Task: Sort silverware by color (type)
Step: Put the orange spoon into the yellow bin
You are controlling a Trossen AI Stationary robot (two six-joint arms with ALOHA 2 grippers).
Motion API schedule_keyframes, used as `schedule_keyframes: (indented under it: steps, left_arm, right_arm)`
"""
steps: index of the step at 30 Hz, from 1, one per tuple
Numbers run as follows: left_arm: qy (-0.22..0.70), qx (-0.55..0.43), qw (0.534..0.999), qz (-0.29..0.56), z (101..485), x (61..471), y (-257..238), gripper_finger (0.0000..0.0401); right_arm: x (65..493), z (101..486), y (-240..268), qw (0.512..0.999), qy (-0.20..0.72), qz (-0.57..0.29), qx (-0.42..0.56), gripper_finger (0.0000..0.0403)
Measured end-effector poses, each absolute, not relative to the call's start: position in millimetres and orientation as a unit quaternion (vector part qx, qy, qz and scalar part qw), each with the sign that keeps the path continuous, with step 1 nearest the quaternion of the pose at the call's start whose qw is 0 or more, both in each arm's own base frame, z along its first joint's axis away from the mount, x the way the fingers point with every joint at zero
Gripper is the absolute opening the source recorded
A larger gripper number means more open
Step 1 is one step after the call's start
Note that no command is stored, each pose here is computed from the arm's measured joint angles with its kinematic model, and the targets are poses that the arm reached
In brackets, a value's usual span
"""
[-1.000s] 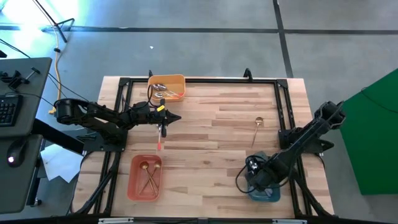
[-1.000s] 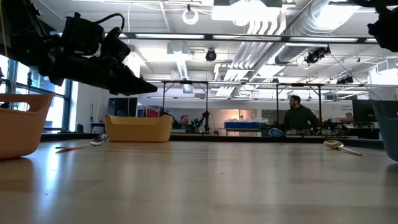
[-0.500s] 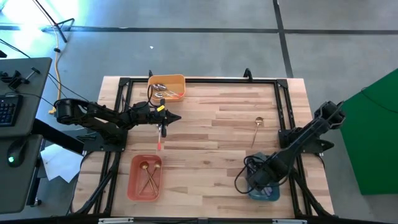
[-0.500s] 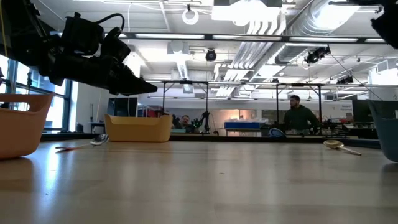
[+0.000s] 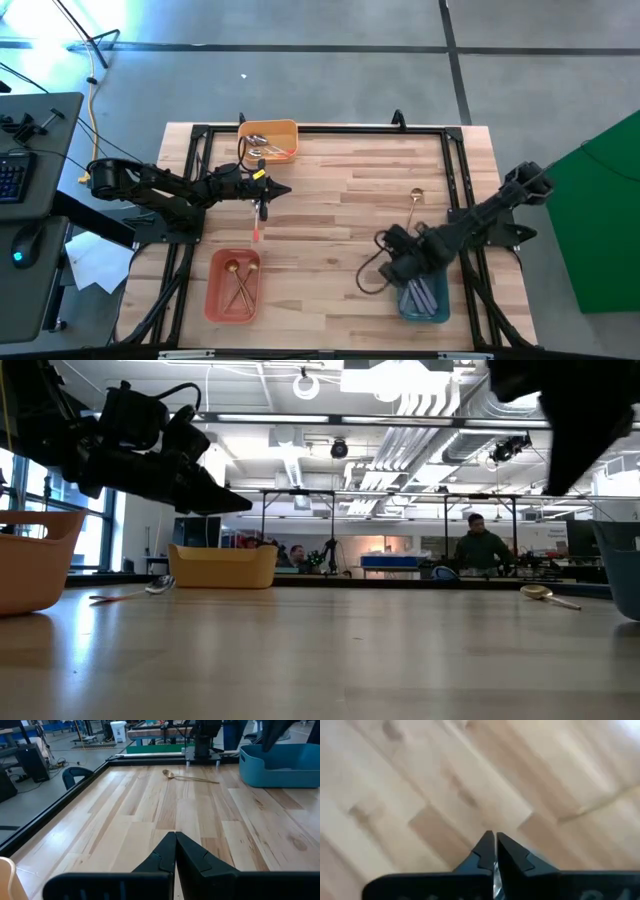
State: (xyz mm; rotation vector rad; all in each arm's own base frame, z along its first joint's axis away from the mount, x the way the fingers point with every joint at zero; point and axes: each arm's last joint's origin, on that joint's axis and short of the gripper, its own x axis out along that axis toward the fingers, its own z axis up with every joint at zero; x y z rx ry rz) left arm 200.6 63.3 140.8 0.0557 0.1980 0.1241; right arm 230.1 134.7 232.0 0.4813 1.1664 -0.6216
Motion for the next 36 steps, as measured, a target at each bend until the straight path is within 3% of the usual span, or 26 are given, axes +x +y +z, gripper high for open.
schedule_keyframes:
  steps: [10,16,21,26,30,36]
  left_arm:
    - [0.108,0.024,0.992,0.061,139,200,63,0.0000]
    - [0.113,0.023,0.991,0.060,138,200,63,0.0000]
    - [0.113,0.022,0.991,0.060,138,200,63,0.0000]
    - [0.108,0.000,0.991,0.078,139,200,64,0.0004]
    - [0.112,-0.021,0.989,0.094,138,200,64,0.0034]
    - [0.178,-0.026,0.976,0.119,141,196,62,0.0100]
  right_arm:
    - [245,223,104,0.748,0.578,-0.252,0.207,0.0000]
    - [239,199,105,0.724,0.604,-0.227,0.244,0.0000]
    - [236,203,116,0.715,0.618,-0.205,0.256,0.0000]
    - [239,223,123,0.731,0.608,-0.202,0.235,0.0000]
    - [244,234,117,0.771,0.582,-0.198,0.164,0.0000]
    - [276,216,72,0.847,0.518,-0.070,0.092,0.0000]
